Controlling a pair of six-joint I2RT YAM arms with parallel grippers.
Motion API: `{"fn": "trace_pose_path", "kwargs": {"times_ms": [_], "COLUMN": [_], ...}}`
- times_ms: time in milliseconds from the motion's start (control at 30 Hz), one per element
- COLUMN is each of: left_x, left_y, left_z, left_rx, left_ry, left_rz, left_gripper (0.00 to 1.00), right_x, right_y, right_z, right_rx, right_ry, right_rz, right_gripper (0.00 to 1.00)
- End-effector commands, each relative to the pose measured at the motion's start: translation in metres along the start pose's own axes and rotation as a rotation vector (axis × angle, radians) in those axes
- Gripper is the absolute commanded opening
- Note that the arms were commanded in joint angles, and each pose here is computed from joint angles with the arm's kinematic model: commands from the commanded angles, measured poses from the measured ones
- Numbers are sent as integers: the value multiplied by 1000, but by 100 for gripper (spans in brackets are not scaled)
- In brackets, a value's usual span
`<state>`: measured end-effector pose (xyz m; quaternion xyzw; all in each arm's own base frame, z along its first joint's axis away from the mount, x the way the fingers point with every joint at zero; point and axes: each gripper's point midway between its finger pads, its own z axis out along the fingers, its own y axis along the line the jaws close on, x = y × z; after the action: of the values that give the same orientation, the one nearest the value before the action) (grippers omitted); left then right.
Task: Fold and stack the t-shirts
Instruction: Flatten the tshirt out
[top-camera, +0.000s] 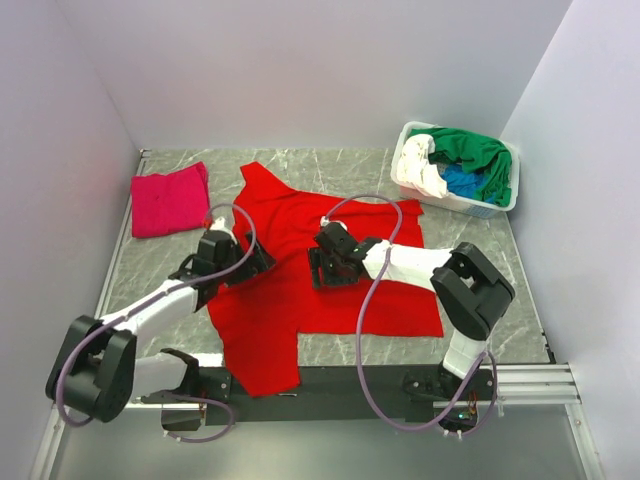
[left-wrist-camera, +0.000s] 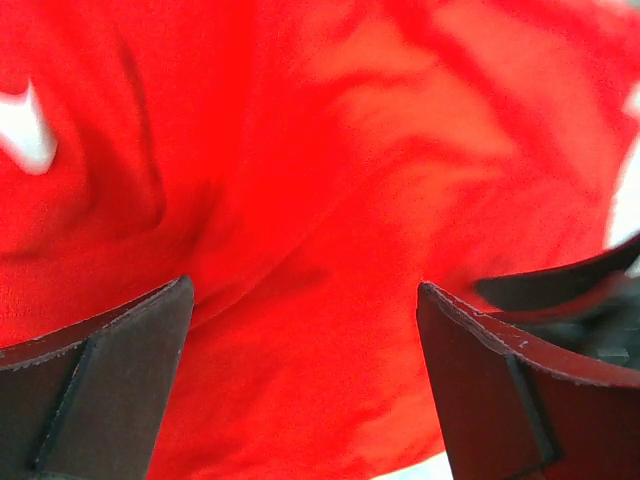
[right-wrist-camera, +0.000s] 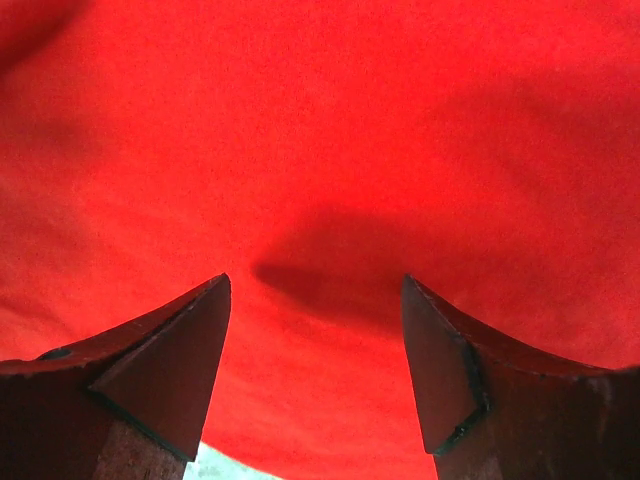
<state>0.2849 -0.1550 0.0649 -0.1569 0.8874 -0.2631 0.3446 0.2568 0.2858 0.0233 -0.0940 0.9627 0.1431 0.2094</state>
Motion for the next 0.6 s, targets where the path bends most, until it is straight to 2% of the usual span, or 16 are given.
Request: {"fn": "trace_pose_path", "kwargs": {"times_ms": [0, 33, 233, 333, 400, 567], "left_x": [-44, -61, -125, -138, -142, -144], "left_y": [-27, -36, -17, -10, 9, 36], "left_z": [-16, -19, -12, 3, 17, 25], "left_rx": [19, 27, -54, -106, -199, -291], "left_ry": [-91, -125, -227, -222, -217, -213], "left_rz": [57, 63, 34, 43, 42, 22], "left_gripper": [99, 99, 99, 99, 99, 99], "right_x": [-8, -4, 17, 25, 31, 36], "right_y": [-8, -13, -30, -38, -45, -51], "right_z": [2, 4, 10, 9, 5, -3], "right_rx": [79, 93, 167, 190, 209, 222], "right_ry": [-35, -24, 20, 31, 33, 29], "right_rz": [9, 12, 13, 20, 31, 40], "right_gripper": [75, 75, 75, 75, 75, 76]}}
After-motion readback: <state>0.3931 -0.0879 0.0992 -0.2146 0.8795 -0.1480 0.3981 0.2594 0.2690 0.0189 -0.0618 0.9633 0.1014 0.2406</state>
